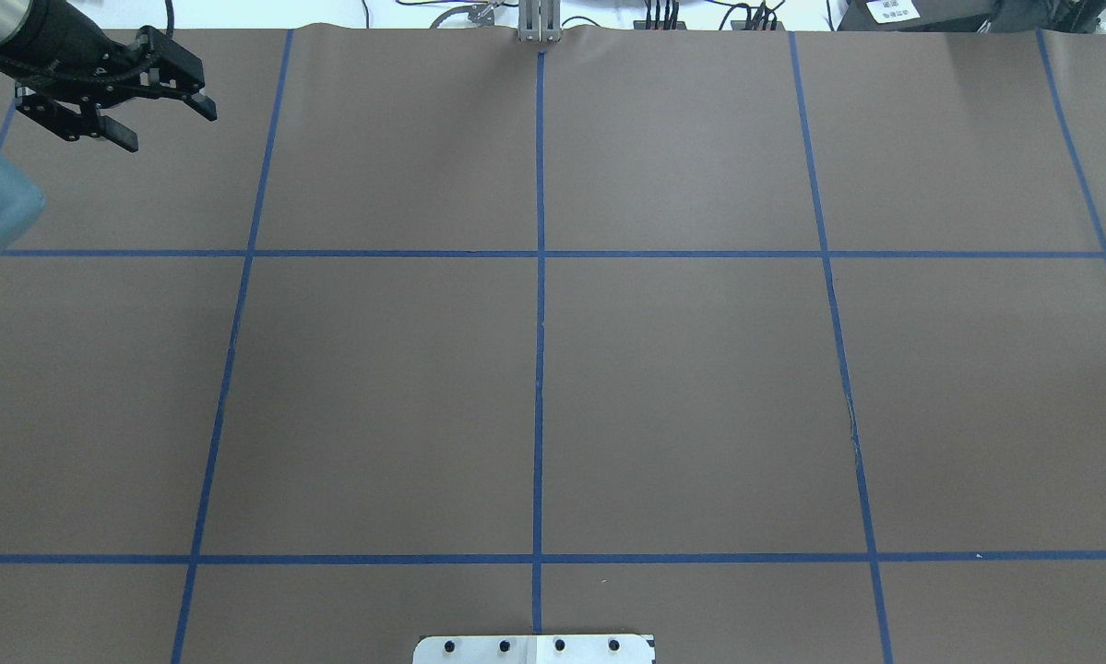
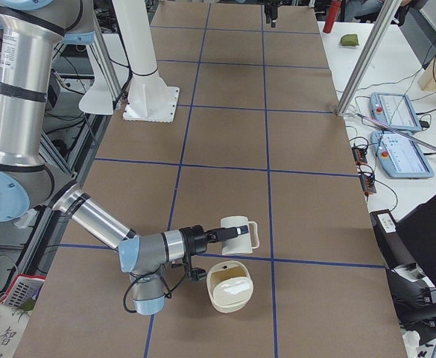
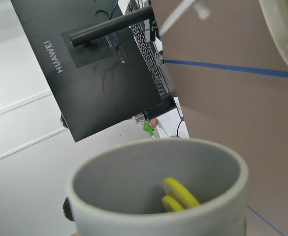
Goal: Left arm hands cup to right arm to dump lemon
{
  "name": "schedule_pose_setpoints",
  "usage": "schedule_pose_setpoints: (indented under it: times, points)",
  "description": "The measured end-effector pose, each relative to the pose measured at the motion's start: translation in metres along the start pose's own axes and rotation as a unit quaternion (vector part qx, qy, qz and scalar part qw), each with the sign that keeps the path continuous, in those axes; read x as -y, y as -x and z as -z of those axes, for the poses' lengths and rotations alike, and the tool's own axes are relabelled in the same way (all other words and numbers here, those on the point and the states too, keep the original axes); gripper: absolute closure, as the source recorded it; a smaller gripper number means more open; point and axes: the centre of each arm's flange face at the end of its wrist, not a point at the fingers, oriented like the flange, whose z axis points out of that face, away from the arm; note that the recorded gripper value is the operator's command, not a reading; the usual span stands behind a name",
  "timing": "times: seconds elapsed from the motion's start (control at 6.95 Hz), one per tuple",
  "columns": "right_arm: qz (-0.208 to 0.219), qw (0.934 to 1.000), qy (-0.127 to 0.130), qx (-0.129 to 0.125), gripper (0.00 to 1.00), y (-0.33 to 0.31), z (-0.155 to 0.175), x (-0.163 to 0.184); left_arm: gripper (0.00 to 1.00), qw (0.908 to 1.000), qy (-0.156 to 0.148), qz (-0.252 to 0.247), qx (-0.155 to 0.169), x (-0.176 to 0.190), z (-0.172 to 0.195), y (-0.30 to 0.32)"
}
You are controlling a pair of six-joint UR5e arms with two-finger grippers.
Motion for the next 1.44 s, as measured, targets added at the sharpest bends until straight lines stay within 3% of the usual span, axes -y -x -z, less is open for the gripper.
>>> schedule_pose_setpoints:
  times: [0.43, 1.01, 1.44]
  points:
    - [-0.049, 0.9988, -0.005, -0.002, 1.00, -0.002, 0.004, 0.003, 0.00, 1.0000, -0.003, -0.001, -0.002, 0.000, 0.005, -0.001]
    - [-0.071, 0.9973, -0.011, 0.012, 1.00, 0.000, 0.011, 0.009, 0.00, 0.9998, -0.017, -0.006, 0.003, 0.000, 0.005, -0.006]
    - [-0.117, 0.9929, -0.007, 0.020, 1.00, 0.001, 0.017, 0.010, 0.00, 0.9995, -0.028, -0.012, 0.003, 0.001, 0.009, -0.014]
